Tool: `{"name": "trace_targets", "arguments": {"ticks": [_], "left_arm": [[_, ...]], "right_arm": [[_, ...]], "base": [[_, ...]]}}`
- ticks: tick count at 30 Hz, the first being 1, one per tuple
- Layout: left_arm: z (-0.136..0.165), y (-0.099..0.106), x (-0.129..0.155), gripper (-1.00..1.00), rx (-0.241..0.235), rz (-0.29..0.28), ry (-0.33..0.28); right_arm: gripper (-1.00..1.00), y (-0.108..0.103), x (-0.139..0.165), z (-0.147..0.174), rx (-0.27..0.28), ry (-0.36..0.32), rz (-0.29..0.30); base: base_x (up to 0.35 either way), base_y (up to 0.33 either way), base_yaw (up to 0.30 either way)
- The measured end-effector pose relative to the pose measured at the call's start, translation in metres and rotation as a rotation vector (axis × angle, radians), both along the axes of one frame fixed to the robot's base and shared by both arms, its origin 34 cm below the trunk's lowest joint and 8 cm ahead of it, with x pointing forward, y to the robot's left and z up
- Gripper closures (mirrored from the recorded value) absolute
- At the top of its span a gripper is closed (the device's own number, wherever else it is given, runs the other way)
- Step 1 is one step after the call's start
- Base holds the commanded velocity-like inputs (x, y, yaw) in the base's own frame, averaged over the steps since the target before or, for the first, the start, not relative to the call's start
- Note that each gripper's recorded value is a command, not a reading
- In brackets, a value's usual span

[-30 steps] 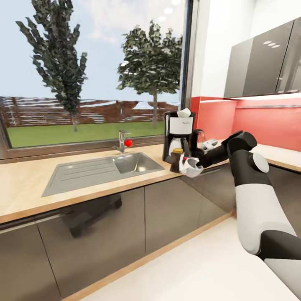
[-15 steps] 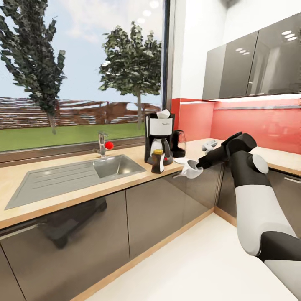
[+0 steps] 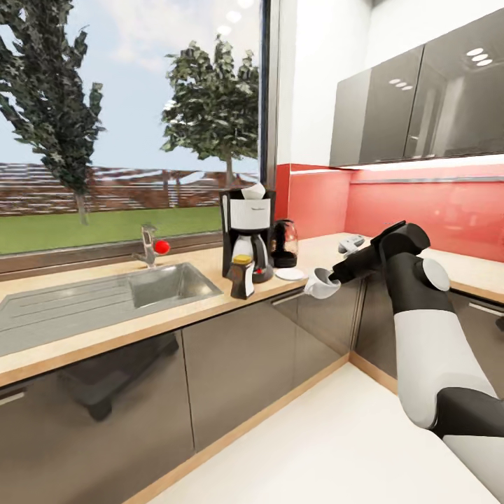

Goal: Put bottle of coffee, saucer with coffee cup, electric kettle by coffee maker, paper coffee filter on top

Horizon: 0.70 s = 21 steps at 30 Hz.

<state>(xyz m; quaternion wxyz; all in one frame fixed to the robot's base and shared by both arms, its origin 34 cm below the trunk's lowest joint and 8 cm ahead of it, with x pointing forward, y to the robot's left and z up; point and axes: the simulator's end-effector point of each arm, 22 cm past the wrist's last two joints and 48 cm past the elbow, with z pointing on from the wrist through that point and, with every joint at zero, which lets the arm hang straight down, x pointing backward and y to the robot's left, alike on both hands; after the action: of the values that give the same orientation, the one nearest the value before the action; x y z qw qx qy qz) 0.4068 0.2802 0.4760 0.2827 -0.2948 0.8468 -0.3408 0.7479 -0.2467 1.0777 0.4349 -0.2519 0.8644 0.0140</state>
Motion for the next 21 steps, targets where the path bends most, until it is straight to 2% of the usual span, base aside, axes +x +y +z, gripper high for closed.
{"name": "trace_targets", "arguments": {"ticks": [9, 21], "left_arm": [[-0.0001, 0.0001, -0.0001, -1.00, 0.000, 0.001, 0.000], [0.0000, 0.0002, 0.0001, -1.00, 0.000, 0.002, 0.000]], "right_arm": [[1.00, 0.0001, -0.0004, -0.0037, 0.001, 0.006, 0.000], [1.00, 0.0001, -0.0005, -0.0048, 0.000, 0.008, 0.000]], "base": [[0.190, -0.226, 0.008], [0.070, -0.063, 0.145]]}}
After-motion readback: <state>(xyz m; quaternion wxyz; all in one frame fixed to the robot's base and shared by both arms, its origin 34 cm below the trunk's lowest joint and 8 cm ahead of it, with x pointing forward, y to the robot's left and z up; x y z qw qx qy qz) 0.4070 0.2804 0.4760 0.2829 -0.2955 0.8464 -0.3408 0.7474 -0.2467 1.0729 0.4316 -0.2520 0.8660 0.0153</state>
